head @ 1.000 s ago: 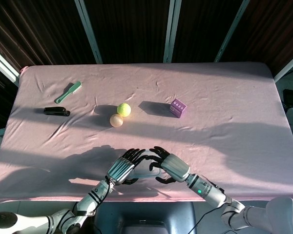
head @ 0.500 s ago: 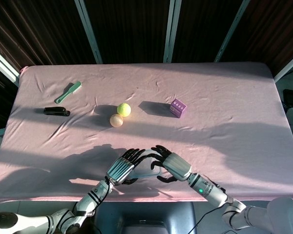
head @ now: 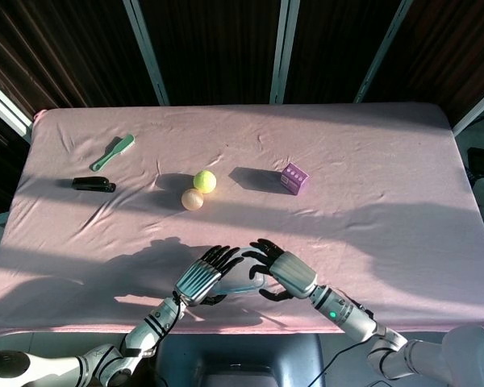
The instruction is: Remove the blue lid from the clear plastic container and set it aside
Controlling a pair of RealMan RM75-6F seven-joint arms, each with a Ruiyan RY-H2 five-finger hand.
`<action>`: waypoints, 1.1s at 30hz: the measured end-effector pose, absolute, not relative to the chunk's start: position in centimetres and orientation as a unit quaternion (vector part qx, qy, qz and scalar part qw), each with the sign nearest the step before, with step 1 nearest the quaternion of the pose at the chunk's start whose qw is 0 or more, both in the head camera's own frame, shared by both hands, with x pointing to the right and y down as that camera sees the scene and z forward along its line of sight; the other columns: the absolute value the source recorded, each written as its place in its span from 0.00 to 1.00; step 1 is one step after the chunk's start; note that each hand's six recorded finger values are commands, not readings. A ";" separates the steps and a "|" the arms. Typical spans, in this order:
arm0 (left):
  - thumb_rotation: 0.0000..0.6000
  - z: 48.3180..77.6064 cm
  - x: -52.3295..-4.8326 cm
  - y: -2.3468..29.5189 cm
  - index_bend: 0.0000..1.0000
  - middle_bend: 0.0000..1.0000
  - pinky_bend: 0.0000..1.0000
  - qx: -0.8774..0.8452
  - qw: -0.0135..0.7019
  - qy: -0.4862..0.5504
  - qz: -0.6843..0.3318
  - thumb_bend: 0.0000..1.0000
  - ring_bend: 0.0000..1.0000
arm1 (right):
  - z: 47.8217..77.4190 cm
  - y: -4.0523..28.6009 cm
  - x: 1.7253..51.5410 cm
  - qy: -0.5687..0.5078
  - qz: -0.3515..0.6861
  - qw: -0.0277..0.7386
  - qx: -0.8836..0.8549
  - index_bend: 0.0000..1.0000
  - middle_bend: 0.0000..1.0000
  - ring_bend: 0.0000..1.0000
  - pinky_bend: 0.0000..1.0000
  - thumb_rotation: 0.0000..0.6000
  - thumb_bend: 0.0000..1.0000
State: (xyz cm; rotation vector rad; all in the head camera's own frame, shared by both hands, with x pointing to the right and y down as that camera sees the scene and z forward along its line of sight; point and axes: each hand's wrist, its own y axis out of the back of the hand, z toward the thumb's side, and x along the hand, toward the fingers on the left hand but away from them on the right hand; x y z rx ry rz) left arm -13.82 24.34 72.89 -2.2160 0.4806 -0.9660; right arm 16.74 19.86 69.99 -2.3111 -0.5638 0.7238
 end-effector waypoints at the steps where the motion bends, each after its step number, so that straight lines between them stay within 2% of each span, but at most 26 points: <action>1: 1.00 72.9 -13.8 24.3 0.10 0.29 0.27 -0.849 0.331 0.185 -0.369 0.33 0.22 | 70.0 19.8 16.7 -0.216 0.275 0.322 -0.880 0.55 0.26 0.05 0.06 1.00 0.48; 14: 1.00 71.9 -14.1 24.5 0.10 0.29 0.27 -0.856 0.328 0.188 -0.352 0.33 0.22 | 69.8 18.8 16.4 -0.217 0.272 0.347 -0.871 0.58 0.27 0.07 0.10 1.00 0.48; 33: 1.00 71.1 -14.6 24.6 0.11 0.29 0.27 -0.865 0.316 0.198 -0.335 0.33 0.22 | 69.9 18.1 14.7 -0.227 0.257 0.384 -0.857 0.71 0.35 0.15 0.18 1.00 0.48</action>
